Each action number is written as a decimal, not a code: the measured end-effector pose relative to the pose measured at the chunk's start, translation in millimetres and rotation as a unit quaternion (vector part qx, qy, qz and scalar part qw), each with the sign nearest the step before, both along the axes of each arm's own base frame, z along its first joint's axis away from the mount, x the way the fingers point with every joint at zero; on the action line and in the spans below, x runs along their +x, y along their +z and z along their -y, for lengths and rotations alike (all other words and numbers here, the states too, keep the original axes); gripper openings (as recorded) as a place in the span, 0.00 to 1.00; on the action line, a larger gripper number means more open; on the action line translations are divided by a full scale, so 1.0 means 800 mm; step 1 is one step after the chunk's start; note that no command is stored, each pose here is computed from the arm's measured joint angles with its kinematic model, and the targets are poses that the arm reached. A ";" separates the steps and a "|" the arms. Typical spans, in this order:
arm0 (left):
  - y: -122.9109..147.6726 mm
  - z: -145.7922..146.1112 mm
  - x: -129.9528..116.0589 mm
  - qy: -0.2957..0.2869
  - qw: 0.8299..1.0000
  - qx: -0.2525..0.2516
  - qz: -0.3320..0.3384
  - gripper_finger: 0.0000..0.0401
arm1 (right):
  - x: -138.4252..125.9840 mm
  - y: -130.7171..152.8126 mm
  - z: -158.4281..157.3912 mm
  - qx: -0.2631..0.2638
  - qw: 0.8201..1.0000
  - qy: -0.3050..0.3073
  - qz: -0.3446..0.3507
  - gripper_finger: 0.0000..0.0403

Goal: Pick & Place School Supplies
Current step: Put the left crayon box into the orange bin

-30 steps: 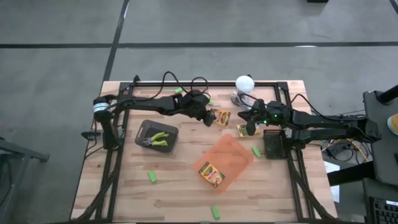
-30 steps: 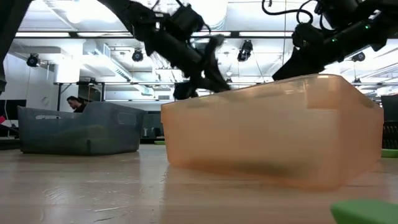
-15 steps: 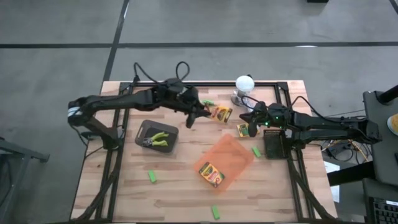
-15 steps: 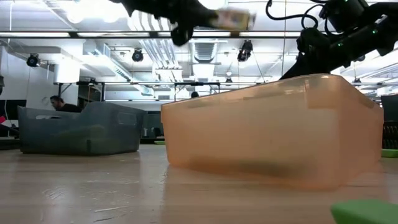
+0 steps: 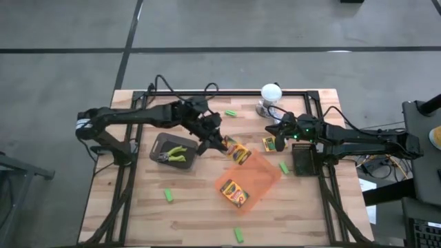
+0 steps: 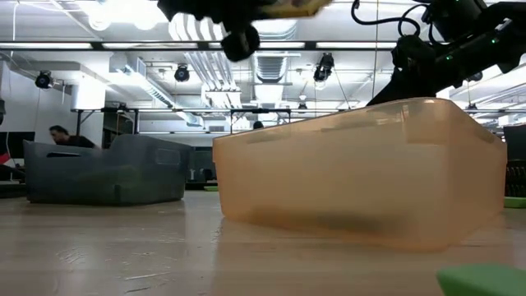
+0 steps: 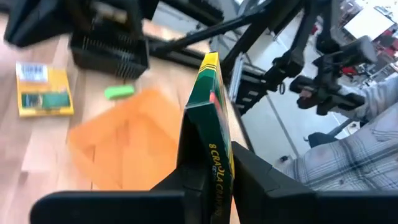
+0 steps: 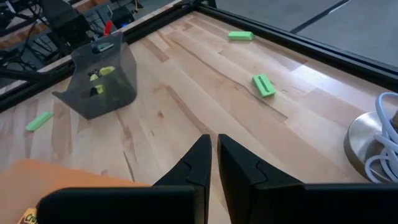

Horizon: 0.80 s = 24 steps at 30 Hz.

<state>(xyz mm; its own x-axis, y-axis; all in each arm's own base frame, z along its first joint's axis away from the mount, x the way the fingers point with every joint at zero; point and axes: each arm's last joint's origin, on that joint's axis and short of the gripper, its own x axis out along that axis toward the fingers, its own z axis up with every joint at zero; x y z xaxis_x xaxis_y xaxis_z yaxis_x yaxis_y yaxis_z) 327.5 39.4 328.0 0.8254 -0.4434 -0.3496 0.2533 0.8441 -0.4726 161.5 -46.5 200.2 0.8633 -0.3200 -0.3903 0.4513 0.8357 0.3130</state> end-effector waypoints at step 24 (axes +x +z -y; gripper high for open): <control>-0.109 0.022 0.081 0.019 0.983 -0.135 -0.127 0.13 | 0.000 -0.002 0.000 -0.018 1.000 0.010 -0.011 0.07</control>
